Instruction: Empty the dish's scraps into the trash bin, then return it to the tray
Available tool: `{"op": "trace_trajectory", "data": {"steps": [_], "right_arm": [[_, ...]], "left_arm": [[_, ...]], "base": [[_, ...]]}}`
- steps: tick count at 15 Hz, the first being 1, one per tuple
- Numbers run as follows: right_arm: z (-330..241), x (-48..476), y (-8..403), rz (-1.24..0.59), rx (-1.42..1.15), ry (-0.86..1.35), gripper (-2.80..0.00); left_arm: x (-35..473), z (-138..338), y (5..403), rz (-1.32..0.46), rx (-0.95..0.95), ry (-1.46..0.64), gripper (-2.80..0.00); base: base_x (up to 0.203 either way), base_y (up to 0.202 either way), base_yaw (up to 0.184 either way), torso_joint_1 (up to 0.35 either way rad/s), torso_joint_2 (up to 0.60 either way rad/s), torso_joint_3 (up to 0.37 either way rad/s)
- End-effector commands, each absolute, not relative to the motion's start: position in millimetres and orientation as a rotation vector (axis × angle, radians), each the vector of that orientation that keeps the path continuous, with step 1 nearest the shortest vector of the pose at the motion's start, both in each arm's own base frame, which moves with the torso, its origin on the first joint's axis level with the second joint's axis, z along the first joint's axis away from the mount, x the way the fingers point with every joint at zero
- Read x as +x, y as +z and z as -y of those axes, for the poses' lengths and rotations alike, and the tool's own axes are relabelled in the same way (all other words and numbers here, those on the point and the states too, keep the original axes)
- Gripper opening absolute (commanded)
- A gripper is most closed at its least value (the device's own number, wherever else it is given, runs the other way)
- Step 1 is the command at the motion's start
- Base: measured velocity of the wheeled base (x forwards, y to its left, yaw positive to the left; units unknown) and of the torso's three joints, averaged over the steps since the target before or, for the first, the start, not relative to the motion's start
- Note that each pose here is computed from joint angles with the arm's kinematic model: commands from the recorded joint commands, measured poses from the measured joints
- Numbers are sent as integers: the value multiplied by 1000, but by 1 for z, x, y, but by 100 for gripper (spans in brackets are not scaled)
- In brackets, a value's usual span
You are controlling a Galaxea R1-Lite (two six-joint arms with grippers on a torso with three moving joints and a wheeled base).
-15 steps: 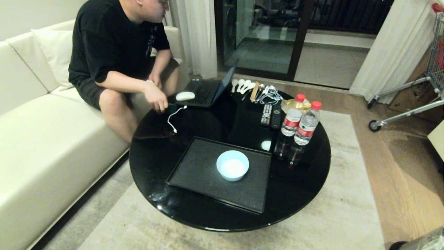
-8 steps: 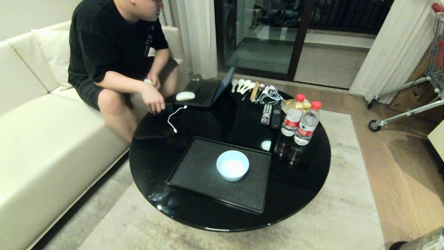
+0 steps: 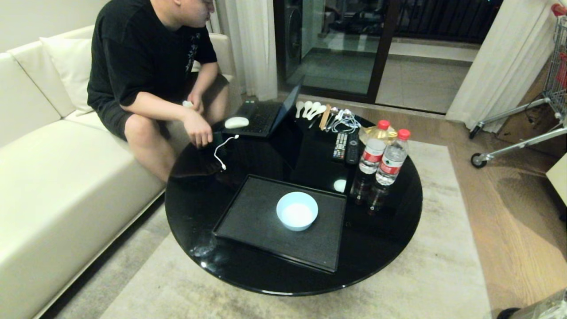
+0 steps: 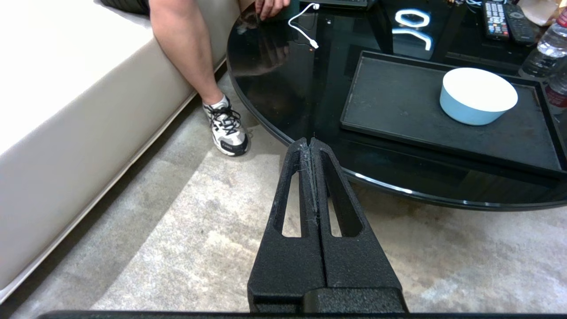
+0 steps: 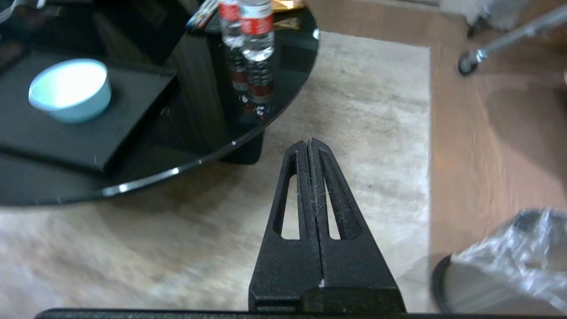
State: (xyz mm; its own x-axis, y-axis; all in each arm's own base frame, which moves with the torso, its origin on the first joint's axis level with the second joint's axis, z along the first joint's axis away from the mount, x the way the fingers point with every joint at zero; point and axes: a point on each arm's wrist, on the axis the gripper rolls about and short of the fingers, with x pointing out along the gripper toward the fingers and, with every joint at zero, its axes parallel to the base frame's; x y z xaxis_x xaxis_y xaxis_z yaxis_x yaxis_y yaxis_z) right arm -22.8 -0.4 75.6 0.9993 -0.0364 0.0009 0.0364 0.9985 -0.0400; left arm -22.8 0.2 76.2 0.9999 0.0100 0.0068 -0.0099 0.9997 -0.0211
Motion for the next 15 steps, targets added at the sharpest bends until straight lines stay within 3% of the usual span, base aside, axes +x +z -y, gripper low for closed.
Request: {"op": "trace_trajectory", "data": {"steps": [1, 15], "right_arm": [[0, -23, 76, 3, -55, -10, -280], [0, -23, 76, 3, -32, -11, -280]], "left_arm": [[-23, 0, 76, 8, -22, 11, -280], [-23, 0, 76, 8, -22, 11, -280]], "base": [[0, 0, 0, 0, 0, 0], [0, 0, 0, 0, 0, 0]]}}
